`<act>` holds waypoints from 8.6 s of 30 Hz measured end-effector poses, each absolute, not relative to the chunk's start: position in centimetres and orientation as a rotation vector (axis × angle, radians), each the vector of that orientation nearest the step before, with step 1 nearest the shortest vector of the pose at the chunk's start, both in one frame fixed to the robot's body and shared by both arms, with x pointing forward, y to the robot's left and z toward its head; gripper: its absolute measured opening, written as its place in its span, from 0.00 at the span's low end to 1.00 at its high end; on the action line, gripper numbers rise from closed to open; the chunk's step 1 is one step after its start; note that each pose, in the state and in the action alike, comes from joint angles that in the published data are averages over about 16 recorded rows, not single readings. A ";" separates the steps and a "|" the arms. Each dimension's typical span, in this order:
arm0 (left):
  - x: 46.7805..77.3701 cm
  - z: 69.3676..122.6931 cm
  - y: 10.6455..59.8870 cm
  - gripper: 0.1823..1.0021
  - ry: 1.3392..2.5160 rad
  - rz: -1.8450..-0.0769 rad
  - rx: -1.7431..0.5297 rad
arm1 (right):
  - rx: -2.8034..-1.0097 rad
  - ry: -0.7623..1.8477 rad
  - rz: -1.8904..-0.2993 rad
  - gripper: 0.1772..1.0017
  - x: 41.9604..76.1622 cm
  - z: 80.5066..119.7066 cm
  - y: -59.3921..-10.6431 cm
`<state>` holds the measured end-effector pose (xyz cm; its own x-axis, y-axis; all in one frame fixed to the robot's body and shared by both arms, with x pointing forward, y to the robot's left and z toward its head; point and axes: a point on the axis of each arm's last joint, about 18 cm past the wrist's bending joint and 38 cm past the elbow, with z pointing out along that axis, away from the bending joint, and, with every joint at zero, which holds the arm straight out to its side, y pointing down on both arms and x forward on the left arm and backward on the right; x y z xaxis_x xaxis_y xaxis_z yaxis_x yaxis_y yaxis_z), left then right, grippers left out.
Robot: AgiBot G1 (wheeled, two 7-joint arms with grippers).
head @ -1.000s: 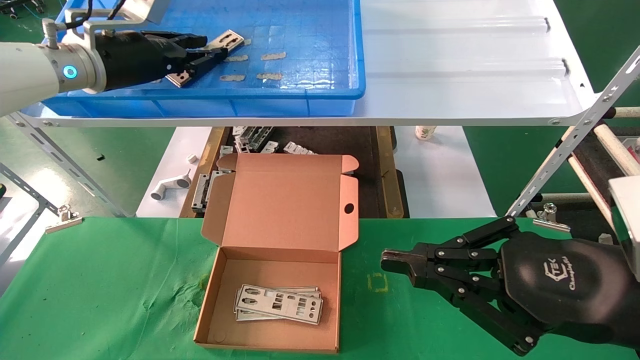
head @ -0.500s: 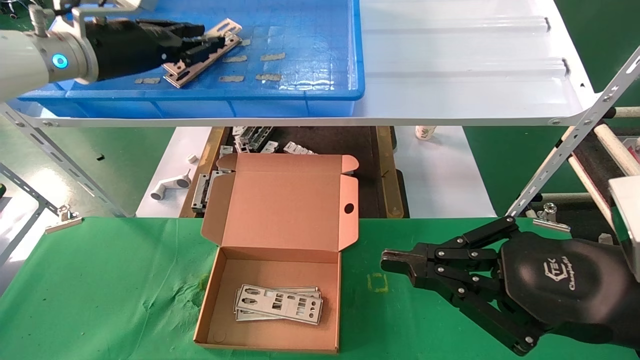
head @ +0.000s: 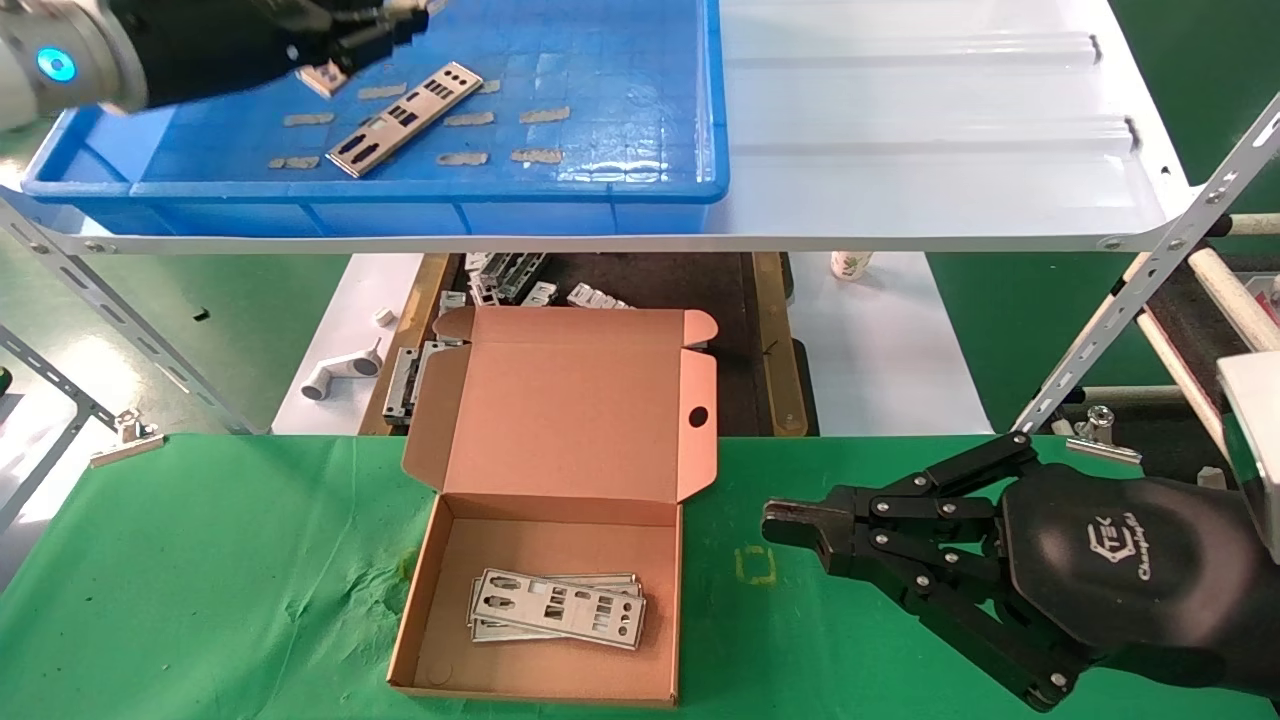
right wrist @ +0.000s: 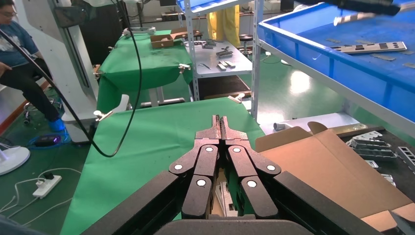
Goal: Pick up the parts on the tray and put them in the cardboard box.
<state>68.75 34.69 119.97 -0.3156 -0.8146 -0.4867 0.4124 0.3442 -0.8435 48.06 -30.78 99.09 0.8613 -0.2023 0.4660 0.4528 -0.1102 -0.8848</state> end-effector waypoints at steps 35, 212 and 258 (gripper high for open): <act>57.6 108.7 31.6 0.31 1.904 -1.086 0.527 | -1.589 -0.202 -0.560 0.02 48.1 99.1 -30.8; 47.5 99.2 30.0 1.00 1.925 -1.799 0.277 | -1.589 -0.201 -0.560 1.00 48.1 99.1 -30.8; 47.5 99.2 30.0 1.00 1.925 -1.798 0.277 | -1.589 -0.201 -0.560 1.00 48.1 99.1 -30.8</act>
